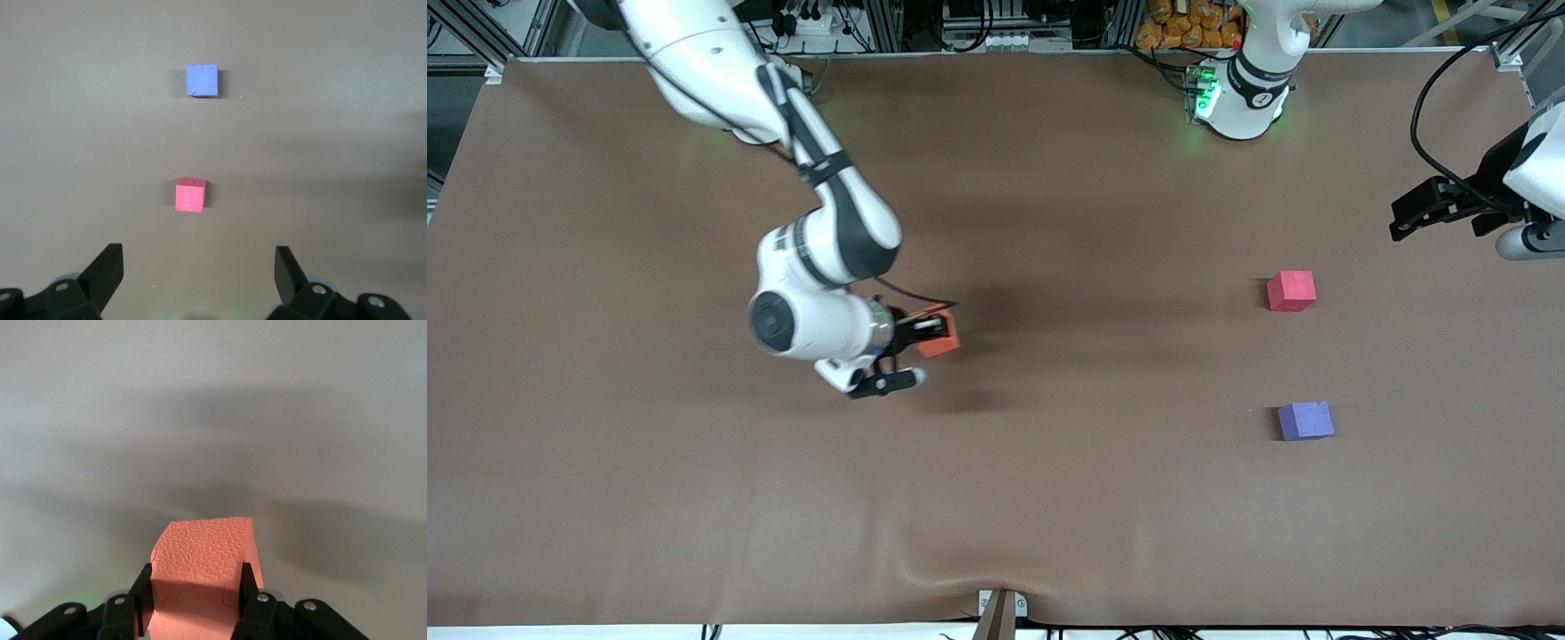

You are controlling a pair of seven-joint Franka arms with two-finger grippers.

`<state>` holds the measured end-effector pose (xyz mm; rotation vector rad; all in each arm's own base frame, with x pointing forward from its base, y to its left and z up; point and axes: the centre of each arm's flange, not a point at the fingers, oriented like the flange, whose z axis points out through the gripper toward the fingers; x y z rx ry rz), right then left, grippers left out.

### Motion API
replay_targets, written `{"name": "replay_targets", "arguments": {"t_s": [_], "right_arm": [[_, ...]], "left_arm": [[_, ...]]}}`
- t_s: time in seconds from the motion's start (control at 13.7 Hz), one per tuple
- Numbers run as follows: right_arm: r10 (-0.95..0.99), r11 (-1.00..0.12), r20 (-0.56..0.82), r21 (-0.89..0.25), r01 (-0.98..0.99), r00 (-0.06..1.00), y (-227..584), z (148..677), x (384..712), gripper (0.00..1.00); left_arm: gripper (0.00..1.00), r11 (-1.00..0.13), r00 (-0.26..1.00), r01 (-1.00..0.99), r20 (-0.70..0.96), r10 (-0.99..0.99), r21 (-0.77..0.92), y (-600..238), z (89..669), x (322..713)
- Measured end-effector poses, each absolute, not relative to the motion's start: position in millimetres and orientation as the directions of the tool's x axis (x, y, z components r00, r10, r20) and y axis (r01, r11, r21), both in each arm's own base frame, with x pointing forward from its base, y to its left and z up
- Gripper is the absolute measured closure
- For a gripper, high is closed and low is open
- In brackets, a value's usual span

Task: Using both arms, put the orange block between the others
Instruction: 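Carry the orange cube with the right gripper toward the table middle, then grasp the orange cube with the left gripper while the right gripper releases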

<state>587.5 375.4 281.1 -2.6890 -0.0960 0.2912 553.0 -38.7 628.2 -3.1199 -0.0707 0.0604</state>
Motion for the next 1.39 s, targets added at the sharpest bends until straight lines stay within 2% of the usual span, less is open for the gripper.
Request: {"name": "replay_targets", "arguments": {"t_s": [0.59, 1.02, 1.17, 1.24, 1.32, 1.39], "right_arm": [[-0.128, -0.901, -0.204, -0.385, -0.200, 0.971, 500, 245, 512, 0.37], [-0.178, -0.889, -0.183, -0.391, -0.238, 0.967, 522, 230, 505, 0.33], [-0.180, -0.888, -0.162, -0.398, -0.232, 0.970, 528, 222, 503, 0.22], [-0.178, -0.888, -0.154, -0.400, -0.227, 0.972, 532, 218, 500, 0.22], [-0.176, -0.889, -0.150, -0.401, -0.222, 0.973, 535, 216, 498, 0.17], [-0.175, -0.888, -0.147, -0.403, -0.220, 0.974, 536, 215, 498, 0.07]], "left_arm": [[0.00, -0.999, 0.997, 0.040, -0.062, 0.041, -0.023, -42, 615, 560], [0.00, -0.999, 0.997, 0.024, -0.079, 0.026, -0.024, -51, 598, 569], [0.00, -1.000, 0.997, 0.020, -0.078, 0.022, -0.023, -54, 595, 571], [0.00, -1.000, 0.997, 0.016, -0.081, 0.018, -0.023, -56, 593, 572], [0.00, -1.000, 0.996, 0.013, -0.084, 0.015, -0.023, -58, 591, 573], [0.00, -1.000, 0.996, 0.011, -0.084, 0.013, -0.019, -60, 589, 575]]}}
